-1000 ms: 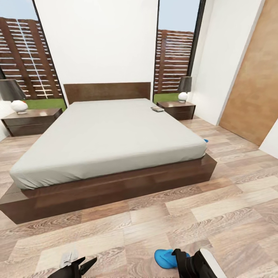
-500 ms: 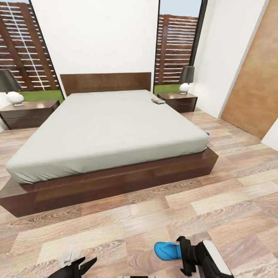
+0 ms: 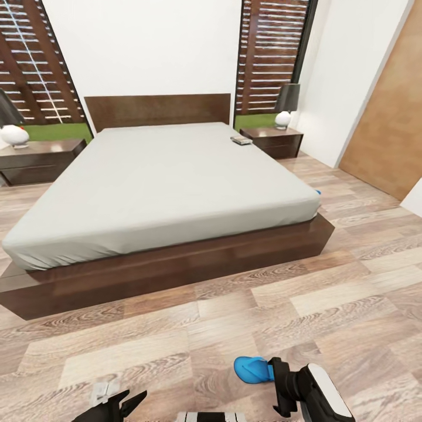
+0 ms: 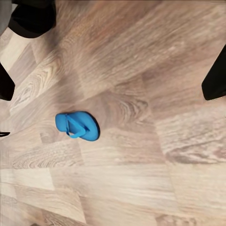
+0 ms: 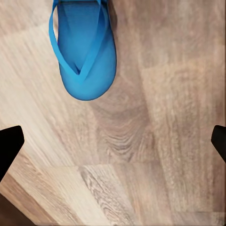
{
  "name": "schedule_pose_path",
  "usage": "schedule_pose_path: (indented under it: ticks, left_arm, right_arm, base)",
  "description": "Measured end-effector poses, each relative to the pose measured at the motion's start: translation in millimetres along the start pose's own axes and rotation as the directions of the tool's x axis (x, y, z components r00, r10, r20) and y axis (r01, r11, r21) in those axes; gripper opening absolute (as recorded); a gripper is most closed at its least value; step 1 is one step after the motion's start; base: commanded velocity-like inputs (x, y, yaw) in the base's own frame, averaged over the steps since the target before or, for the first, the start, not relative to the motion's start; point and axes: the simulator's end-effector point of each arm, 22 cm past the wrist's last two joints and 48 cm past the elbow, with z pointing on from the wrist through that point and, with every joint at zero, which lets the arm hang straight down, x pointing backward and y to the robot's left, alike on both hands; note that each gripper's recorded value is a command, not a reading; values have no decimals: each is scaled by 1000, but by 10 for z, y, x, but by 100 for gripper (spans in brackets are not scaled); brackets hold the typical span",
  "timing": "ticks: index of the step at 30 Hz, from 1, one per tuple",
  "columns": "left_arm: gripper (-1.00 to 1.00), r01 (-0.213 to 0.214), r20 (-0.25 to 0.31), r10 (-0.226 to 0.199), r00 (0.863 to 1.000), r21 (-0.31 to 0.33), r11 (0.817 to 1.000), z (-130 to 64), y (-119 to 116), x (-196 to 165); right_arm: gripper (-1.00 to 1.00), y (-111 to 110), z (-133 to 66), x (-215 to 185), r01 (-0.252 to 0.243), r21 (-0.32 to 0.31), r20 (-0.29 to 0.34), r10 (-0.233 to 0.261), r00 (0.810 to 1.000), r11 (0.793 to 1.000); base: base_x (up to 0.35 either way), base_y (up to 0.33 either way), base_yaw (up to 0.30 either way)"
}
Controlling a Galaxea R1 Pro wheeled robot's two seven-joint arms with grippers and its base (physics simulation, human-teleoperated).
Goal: In the bedroom, move the book from the bed onto either nightstand, and place the two sandals side by side next to the bed.
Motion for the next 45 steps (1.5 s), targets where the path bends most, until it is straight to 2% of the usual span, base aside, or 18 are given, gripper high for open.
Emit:
schedule_pose_path:
  ticks: [6,19,45]
  left_arm:
    - [100,16,-17,-16,1000,-8,1000,12,62,80]
    - [100,17,-14,-17,1000,-12,1000,-6,84,65]
    - [100,15,-13,-15,1000,-12,1000,-5,82,64]
  right_arm:
    - [100,-41,89,6,4,1,-5,-4,1000,1000]
    - [100,-51,99,20,0,2,-4,0,1000,1000]
    - [100,-51,97,12,1,2,-2,-1,1000,1000]
  base:
    - [0,0,0]
    - [3,0,0]
    - [129,8,0]
